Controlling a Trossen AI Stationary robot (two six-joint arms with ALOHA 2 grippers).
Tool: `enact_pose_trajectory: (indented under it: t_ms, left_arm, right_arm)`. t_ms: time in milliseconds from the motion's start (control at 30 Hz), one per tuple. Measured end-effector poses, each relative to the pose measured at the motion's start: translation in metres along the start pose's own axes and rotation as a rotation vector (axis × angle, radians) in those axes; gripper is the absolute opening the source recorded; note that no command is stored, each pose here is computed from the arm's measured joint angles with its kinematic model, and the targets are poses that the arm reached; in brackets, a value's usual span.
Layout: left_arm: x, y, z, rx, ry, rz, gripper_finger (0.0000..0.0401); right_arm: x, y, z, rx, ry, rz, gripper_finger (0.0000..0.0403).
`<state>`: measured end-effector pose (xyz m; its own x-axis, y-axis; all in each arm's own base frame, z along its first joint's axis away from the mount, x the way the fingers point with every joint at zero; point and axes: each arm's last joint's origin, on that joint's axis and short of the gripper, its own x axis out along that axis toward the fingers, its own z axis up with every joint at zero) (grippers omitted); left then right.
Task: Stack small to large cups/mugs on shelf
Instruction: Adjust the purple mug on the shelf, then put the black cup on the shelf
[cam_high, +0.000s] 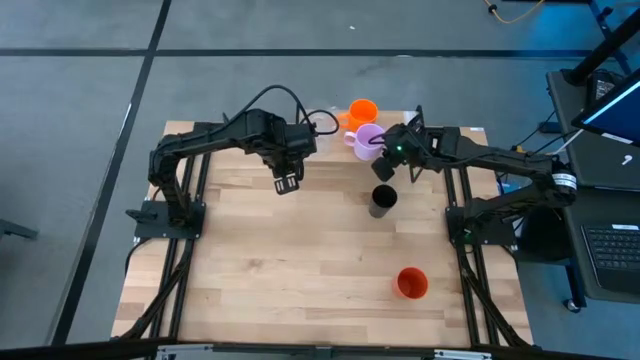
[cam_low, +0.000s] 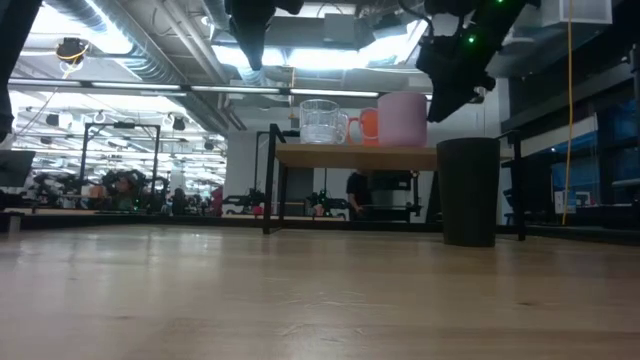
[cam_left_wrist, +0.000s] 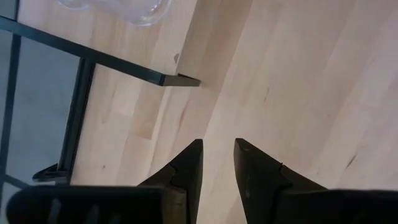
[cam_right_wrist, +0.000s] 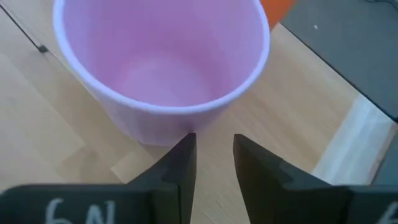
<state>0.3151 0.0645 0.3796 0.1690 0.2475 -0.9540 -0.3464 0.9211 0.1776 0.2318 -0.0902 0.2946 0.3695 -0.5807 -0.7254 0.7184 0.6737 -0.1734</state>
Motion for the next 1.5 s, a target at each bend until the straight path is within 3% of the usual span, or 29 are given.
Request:
enact_pose_trajectory:
  t_ms: [467, 733, 967, 1200, 1367, 1500]
  left_arm:
    - [0.0, 0.0, 0.0, -0.001, -0.001, 0.006, 0.0085]
    - [0.0, 0.0, 0.0, -0.001, -0.001, 0.006, 0.0085]
    - [-0.001, -0.004, 0.0, -0.057, -0.001, -0.006, 0.0085]
    - [-0.006, -0.024, -0.004, 0.001, -0.015, -0.025, 0.0085]
    - [-0.017, -0.033, -0.028, 0.031, -0.022, -0.035, 0.0085]
    - [-0.013, -0.034, -0.056, -0.03, -0.026, -0.011, 0.0085]
  right_arm:
    - [0.001, -0.001, 0.01, 0.02, -0.075, 0.035, 0.0108]
    - [-0.001, -0.002, 0.009, -0.026, -0.074, 0.032, 0.0108]
    - [-0.053, -0.013, 0.011, 0.022, -0.011, 0.053, 0.0108]
    - [-0.093, -0.006, -0.02, 0.044, 0.065, 0.203, 0.0108]
    - [-0.097, 0.009, -0.039, -0.006, 0.101, 0.299, 0.0108]
    - [-0.094, 0.02, -0.049, -0.056, 0.127, 0.344, 0.0108]
